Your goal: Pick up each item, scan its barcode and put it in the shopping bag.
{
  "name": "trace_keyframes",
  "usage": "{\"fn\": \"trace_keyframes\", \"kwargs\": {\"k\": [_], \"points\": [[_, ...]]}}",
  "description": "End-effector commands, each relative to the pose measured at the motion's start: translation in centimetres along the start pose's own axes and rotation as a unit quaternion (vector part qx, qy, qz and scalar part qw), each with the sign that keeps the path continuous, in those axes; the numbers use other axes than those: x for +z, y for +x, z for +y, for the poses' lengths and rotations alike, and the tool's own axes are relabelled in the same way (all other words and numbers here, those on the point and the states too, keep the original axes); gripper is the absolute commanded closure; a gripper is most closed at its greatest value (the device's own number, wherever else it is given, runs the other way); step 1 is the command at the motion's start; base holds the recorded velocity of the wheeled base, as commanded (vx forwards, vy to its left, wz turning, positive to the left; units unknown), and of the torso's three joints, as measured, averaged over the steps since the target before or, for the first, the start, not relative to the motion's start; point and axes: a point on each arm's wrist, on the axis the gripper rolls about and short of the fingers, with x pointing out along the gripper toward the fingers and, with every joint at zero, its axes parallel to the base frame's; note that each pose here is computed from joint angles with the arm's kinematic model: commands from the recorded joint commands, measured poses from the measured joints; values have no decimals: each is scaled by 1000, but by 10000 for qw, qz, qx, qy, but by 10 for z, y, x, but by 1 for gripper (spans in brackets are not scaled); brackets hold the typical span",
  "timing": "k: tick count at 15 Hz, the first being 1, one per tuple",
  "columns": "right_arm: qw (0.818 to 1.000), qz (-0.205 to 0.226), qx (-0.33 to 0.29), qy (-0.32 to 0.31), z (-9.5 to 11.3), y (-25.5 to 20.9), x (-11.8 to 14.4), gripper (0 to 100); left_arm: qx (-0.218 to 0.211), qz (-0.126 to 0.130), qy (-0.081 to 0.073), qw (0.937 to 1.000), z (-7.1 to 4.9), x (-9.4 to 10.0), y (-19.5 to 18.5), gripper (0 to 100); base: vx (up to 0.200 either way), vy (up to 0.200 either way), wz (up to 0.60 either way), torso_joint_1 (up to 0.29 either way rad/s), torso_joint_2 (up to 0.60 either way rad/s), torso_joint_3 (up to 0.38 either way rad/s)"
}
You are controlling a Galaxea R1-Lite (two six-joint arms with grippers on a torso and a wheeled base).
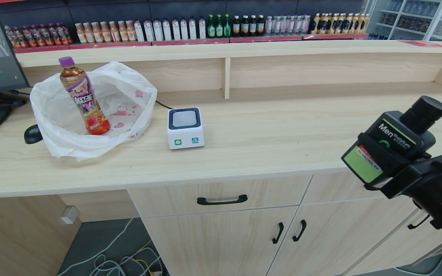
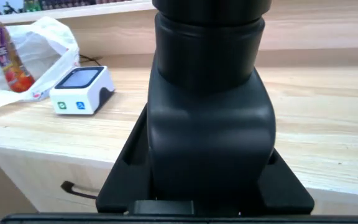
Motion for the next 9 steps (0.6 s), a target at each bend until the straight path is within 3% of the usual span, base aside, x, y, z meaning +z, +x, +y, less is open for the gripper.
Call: {"fn": "trace_keyframes", "kwargs": {"k": [1,3,9], "points": [[9998,67,-185,-62,-6,9,-5,100,0,-2,-1,10000,0,0,0,0,0,0,0,0,0,0],[9991,43,-399,-123,-15,9,-4,100,0,-2,-9,10000,0,0,0,0,0,0,0,0,0,0],[9991,172,-369,-131,-15,8,-10,100,0,-2,-9,10000,0,0,0,0,0,200,0,7,3,4]]}}
